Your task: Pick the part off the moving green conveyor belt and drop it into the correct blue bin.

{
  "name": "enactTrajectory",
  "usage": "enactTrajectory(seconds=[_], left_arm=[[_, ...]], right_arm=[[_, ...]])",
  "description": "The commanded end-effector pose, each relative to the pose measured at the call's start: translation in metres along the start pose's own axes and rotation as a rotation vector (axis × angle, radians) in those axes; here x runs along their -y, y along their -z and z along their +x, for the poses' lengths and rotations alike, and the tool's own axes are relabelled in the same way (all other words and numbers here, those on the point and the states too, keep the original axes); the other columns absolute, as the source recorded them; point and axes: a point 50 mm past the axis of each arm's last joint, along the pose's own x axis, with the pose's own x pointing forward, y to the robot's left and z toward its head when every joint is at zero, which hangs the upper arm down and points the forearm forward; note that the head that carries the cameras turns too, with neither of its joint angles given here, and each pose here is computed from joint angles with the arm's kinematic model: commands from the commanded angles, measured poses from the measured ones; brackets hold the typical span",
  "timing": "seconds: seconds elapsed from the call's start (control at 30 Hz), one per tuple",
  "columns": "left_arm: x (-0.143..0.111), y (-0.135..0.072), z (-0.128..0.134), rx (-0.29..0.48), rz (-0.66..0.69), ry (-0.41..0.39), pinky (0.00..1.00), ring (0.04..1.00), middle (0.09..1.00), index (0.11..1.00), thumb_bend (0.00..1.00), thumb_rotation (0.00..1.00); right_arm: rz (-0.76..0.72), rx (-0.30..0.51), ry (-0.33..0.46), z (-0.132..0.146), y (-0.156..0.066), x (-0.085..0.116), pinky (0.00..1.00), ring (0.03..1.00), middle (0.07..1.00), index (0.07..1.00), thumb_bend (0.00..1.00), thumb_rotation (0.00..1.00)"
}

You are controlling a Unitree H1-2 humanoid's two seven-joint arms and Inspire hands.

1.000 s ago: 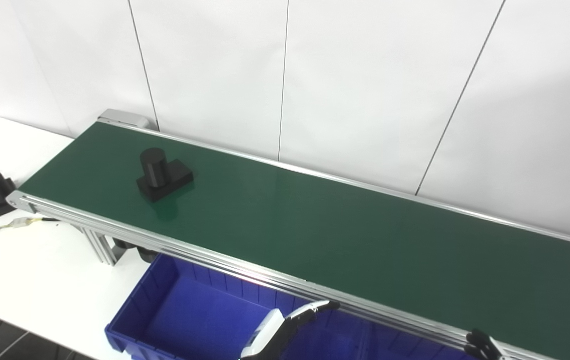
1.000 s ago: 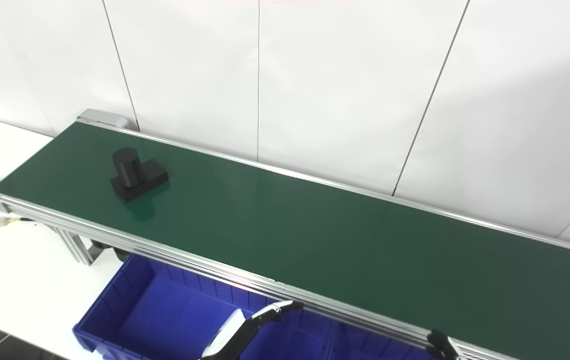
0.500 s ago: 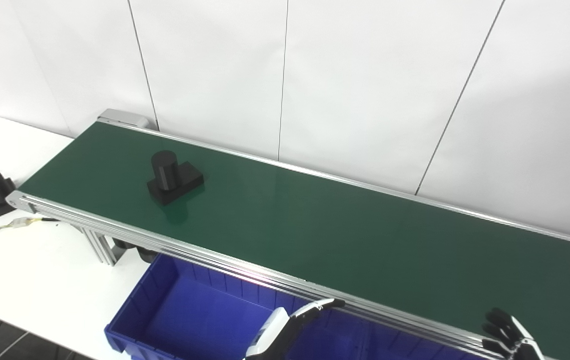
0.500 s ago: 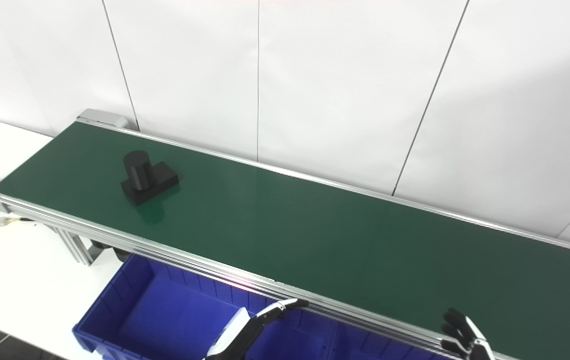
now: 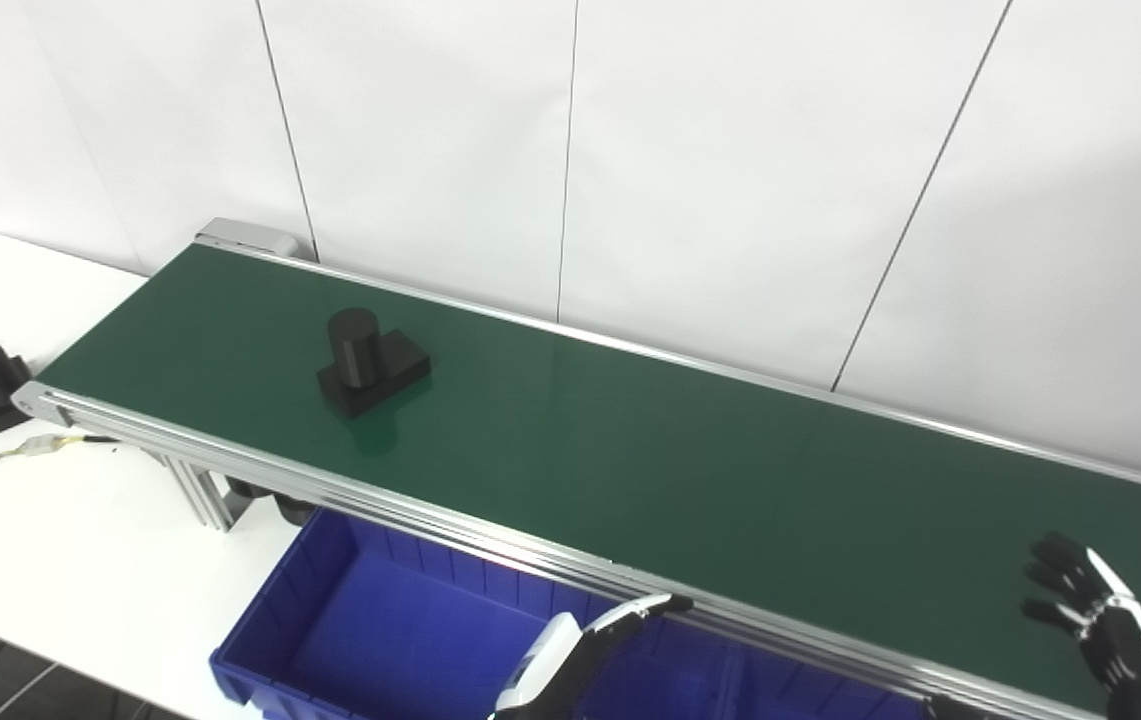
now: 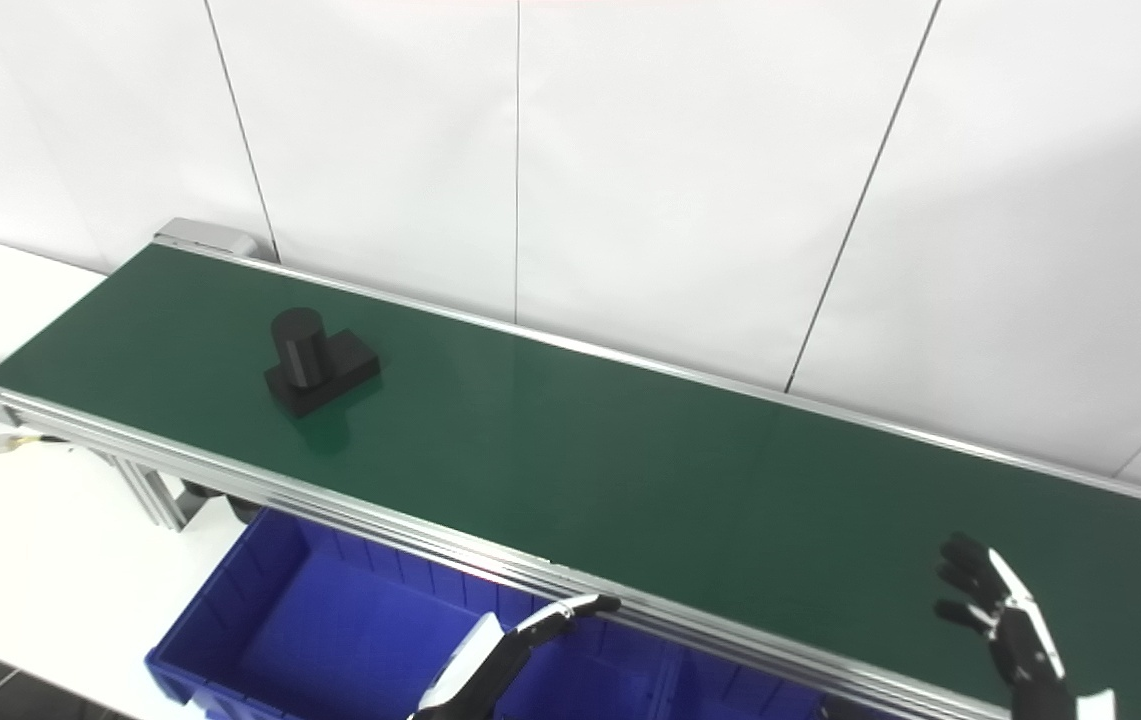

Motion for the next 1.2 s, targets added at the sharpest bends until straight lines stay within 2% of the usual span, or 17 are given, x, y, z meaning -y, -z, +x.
enactTrajectory(seconds=[0.0,0.23,0.33,0.43,0.6,0.87,1.17], left_arm=[[0.0,-0.011,0.012,0.075,-0.014,-0.032,0.84,0.877,0.882,0.853,0.89,0.34],[0.002,-0.011,0.012,0.072,-0.029,-0.026,0.84,0.878,0.884,0.852,0.9,0.35],[0.002,-0.011,0.012,0.073,-0.029,-0.026,0.84,0.88,0.884,0.854,0.9,0.35],[0.001,-0.011,0.012,0.071,-0.028,-0.026,0.84,0.878,0.884,0.854,0.9,0.35],[0.002,-0.011,0.013,0.074,-0.028,-0.03,0.84,0.878,0.883,0.852,0.9,0.34],[0.002,-0.012,0.012,0.073,-0.019,-0.033,0.84,0.882,0.887,0.856,0.9,0.34],[0.0,-0.011,0.012,0.072,-0.029,-0.048,0.84,0.885,0.889,0.861,0.9,0.33]], right_arm=[[-0.038,0.045,-0.001,0.015,-0.009,0.008,0.69,0.809,0.838,0.845,0.98,0.36],[-0.088,0.043,-0.028,0.04,-0.018,0.011,0.68,0.803,0.831,0.832,0.97,0.32],[-0.089,0.025,-0.034,0.047,-0.022,0.01,0.7,0.821,0.838,0.836,0.96,0.29],[-0.093,0.004,-0.037,0.053,-0.027,0.009,0.74,0.831,0.838,0.832,0.95,0.21],[-0.101,-0.005,-0.047,0.063,-0.031,0.006,0.77,0.839,0.839,0.829,0.94,0.16],[-0.125,0.016,-0.076,0.08,-0.032,0.004,0.81,0.848,0.844,0.836,0.92,0.13],[-0.129,0.044,-0.107,0.099,-0.032,0.001,0.81,0.85,0.854,0.854,0.89,0.19]])
